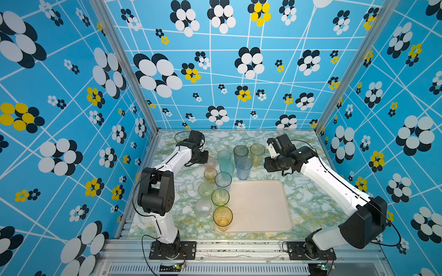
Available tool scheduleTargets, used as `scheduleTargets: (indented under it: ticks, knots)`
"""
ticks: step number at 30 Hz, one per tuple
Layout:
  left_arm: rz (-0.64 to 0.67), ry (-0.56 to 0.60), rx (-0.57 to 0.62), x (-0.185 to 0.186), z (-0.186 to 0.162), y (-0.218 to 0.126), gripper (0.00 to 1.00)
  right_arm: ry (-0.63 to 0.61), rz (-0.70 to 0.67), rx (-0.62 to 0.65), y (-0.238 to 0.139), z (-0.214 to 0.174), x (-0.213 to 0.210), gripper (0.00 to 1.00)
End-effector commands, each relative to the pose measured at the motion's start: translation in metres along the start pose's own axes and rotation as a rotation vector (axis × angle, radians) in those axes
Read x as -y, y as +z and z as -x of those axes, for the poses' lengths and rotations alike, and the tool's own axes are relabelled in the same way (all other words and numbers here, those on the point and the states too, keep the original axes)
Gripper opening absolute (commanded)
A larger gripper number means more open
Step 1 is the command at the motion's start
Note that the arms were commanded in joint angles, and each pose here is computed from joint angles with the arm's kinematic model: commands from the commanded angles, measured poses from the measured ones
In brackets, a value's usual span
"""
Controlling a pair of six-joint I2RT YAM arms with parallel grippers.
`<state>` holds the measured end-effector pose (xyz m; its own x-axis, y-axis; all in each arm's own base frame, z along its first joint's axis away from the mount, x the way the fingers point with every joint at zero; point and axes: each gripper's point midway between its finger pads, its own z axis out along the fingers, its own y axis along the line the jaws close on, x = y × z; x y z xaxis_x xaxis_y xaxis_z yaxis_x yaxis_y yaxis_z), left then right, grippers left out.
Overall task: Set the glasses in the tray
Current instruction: 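Lower the left gripper onto the pink cup rim and close it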
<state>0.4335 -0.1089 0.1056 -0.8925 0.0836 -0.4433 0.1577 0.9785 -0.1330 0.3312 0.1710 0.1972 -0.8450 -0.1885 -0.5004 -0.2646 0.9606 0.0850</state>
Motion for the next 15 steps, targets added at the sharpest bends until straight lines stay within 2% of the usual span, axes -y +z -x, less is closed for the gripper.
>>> scheduleTargets:
  ticks: [1,11,15]
  knots:
    - [0.008,0.012,-0.017,-0.0044,0.0023,0.0097,0.23,-0.013,0.011,0.0,0.0006,0.0028,-0.0011,0.4]
    - [0.011,0.015,-0.028,-0.0052,0.0032,0.0153,0.22,-0.011,0.017,0.013,-0.0021,0.0055,-0.0021,0.4]
    - [0.012,0.018,-0.035,-0.0059,0.002,0.018,0.18,-0.011,0.015,0.008,-0.0005,0.0041,-0.0017,0.4]
